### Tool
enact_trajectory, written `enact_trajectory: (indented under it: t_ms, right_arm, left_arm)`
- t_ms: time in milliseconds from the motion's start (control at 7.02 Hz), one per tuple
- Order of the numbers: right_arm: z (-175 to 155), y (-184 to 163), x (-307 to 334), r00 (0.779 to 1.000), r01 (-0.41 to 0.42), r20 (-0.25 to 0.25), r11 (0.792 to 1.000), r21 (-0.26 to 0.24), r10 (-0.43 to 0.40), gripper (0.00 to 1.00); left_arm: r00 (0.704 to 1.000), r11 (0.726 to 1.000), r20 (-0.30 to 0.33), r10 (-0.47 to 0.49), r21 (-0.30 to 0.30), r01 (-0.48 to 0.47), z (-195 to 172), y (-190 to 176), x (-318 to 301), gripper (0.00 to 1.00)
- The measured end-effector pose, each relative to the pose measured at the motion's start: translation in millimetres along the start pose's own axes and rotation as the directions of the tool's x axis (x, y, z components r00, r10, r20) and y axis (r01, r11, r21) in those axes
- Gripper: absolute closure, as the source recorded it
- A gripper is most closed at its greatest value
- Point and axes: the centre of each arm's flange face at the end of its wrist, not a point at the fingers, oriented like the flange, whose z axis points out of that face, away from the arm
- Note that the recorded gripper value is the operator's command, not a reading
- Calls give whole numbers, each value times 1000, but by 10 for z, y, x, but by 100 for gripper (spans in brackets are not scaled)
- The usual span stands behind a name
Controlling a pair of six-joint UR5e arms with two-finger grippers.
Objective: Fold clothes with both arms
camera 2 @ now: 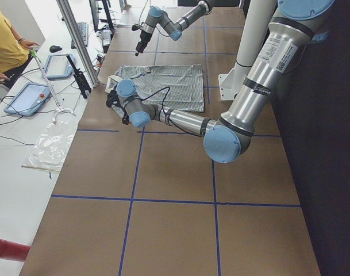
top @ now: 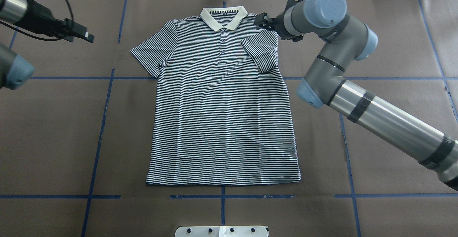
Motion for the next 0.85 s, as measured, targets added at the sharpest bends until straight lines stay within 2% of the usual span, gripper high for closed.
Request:
enact_trajectory:
  t_ms: [285, 569, 854]
  right_arm:
    - [-374, -230, 657, 999, -36, -14, 999, -18, 36, 0]
    - [-614, -411, 1125, 999, -19, -29, 999, -37, 18, 0]
    - [-653, -435, 1311, 999, 15, -40, 999, -49, -17, 0]
  left_arm:
    - [996, 998, 88, -26, 51, 22, 313, -233, 44, 31]
    - [983, 994, 176, -53, 99, 36, 538, -357, -9, 37]
    - [976, 993, 197, -92, 96, 74, 786, -345, 91, 38]
